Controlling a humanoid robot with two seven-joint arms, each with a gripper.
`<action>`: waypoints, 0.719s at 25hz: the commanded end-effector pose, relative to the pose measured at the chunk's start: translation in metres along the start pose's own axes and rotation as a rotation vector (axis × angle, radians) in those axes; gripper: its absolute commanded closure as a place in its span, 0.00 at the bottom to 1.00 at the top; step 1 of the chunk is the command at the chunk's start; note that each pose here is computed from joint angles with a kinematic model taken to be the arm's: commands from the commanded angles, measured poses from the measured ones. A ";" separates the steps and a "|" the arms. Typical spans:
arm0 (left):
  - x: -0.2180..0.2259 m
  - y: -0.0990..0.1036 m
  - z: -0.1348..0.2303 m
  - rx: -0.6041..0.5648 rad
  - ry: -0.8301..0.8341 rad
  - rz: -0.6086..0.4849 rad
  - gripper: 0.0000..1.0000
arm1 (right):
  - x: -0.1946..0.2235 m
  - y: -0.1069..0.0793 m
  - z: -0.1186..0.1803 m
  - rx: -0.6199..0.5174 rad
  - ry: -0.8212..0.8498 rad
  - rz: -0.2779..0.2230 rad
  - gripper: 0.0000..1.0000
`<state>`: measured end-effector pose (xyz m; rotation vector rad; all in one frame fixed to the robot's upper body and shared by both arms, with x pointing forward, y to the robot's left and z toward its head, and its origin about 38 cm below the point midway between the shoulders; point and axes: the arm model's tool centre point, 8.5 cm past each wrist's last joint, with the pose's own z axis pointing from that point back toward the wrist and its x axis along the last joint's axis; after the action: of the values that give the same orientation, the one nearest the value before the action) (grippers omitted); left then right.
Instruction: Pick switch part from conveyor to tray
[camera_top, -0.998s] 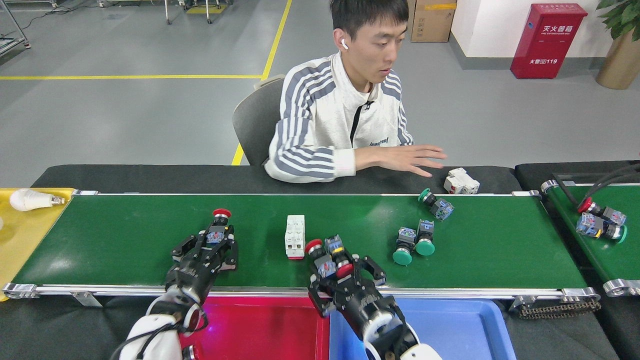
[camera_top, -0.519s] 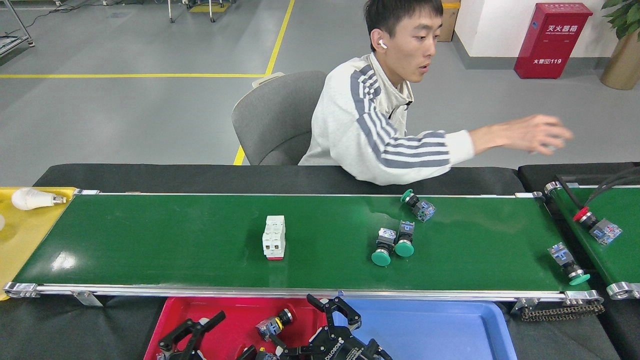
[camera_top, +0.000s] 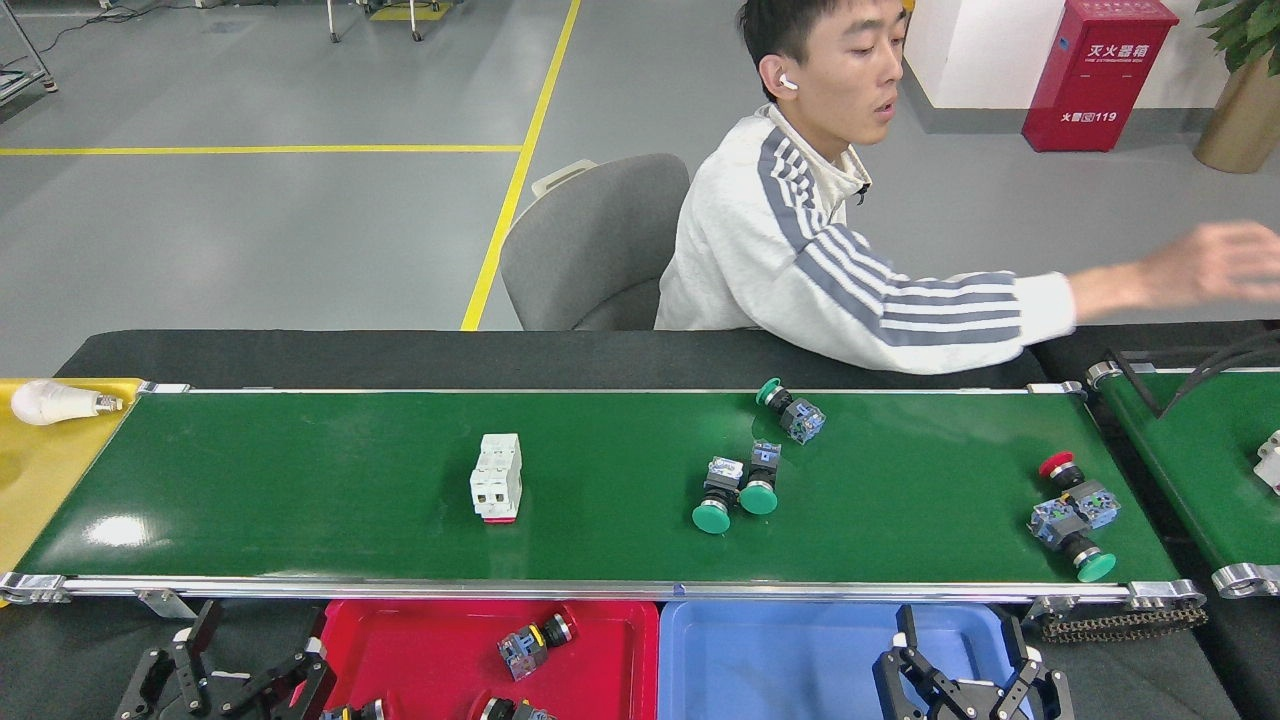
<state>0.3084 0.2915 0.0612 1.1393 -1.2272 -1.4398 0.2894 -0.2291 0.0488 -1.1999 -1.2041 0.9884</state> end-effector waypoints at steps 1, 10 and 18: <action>0.016 0.016 -0.024 -0.027 -0.017 0.005 0.01 | -0.001 -0.001 -0.005 0.022 0.018 0.005 0.00; 0.041 0.018 -0.072 -0.089 0.015 -0.006 0.01 | -0.032 0.000 -0.034 0.136 0.132 0.078 0.00; 0.018 0.018 -0.125 -0.130 0.092 0.013 0.01 | -0.044 0.007 -0.056 0.171 0.140 0.123 0.00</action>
<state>0.4202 0.2447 0.0588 1.0580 -1.0740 -1.4465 0.3328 -0.2756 0.0313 -1.1817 -0.9207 1.0658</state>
